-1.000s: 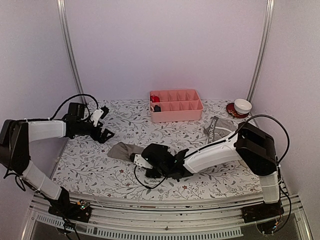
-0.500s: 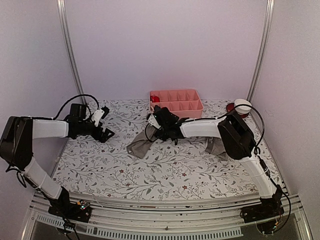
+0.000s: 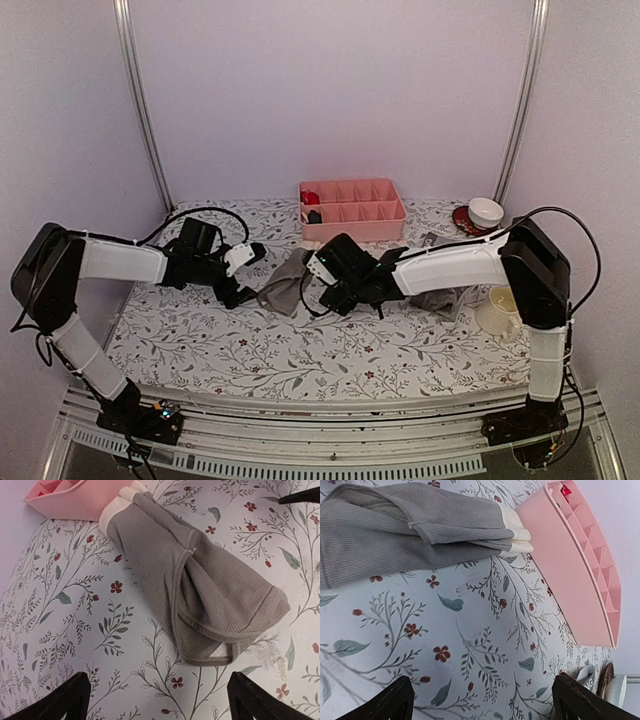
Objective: Roll the underwear
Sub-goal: Rotate the underwear at the center of the board.
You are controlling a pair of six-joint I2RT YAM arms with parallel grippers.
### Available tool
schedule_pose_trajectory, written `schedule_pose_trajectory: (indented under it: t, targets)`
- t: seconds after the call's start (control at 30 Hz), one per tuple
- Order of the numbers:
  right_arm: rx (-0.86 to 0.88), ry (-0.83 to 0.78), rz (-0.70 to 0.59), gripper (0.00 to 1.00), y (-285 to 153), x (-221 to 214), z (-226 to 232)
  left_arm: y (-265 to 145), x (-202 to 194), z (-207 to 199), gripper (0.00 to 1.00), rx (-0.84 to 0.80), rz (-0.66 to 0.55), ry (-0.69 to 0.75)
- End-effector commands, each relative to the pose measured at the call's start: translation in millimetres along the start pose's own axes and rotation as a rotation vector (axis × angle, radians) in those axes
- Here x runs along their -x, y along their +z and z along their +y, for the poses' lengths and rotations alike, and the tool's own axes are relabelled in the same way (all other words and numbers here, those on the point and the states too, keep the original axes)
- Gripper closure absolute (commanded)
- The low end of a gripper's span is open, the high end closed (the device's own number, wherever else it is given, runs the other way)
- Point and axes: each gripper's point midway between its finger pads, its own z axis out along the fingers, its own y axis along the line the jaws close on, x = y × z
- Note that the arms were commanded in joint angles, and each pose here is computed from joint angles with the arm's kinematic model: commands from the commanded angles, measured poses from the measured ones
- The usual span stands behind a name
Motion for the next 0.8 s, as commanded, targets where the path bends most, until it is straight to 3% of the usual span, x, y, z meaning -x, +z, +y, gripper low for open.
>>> schedule_pose_trajectory:
  t: [0.0,0.17,0.37,0.53,0.77]
  targets:
    - [0.041,0.167,-0.048,0.01,-54,-5,1,21,3,32,0.03,0.146,0.066,0.0]
    - [0.099,0.217,-0.083,0.01,-73,-9,16,42,-2,45,0.03,0.228,0.146,0.033]
    - [0.119,0.141,-0.135,0.01,-73,-14,31,60,-11,6,0.03,0.158,0.217,0.117]
    - [0.15,-0.009,-0.283,0.01,-90,-2,52,56,-11,-46,0.03,0.02,0.202,0.189]
    - [0.207,-0.253,-0.39,0.01,-93,3,88,23,3,-108,0.02,-0.167,0.087,0.261]
